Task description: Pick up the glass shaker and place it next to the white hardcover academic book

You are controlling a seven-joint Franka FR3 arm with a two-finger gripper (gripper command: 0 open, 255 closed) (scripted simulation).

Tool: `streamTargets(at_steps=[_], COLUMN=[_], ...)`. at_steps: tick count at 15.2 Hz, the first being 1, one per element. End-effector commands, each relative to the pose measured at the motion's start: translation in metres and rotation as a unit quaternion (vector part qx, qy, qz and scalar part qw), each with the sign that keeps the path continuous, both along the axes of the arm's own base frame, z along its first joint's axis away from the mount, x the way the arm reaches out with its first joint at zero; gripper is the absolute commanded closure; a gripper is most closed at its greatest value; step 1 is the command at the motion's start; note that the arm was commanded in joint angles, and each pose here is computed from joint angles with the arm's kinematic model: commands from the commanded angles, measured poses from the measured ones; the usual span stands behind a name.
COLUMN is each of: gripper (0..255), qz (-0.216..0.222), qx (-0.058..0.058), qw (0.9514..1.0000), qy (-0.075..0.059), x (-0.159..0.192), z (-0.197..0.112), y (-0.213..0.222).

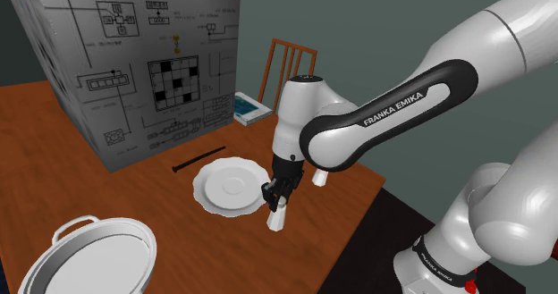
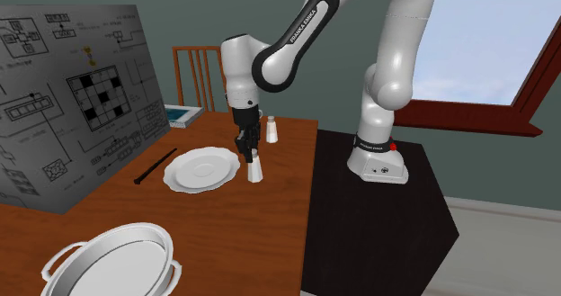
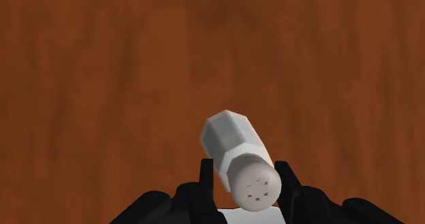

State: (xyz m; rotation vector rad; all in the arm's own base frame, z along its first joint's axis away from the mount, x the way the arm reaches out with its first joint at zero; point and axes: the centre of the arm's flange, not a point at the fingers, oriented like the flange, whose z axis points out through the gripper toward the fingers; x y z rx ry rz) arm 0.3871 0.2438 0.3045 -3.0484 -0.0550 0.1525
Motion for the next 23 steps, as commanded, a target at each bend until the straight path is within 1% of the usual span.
streamTargets(at_steps=[1, 23], gripper=[255, 255], qz=[0.000, 0.000], qx=[0.000, 0.000], qw=[1.0000, 1.0000], qy=[0.000, 0.000], x=[0.000, 0.000], z=[0.000, 0.116], y=[0.000, 0.000])
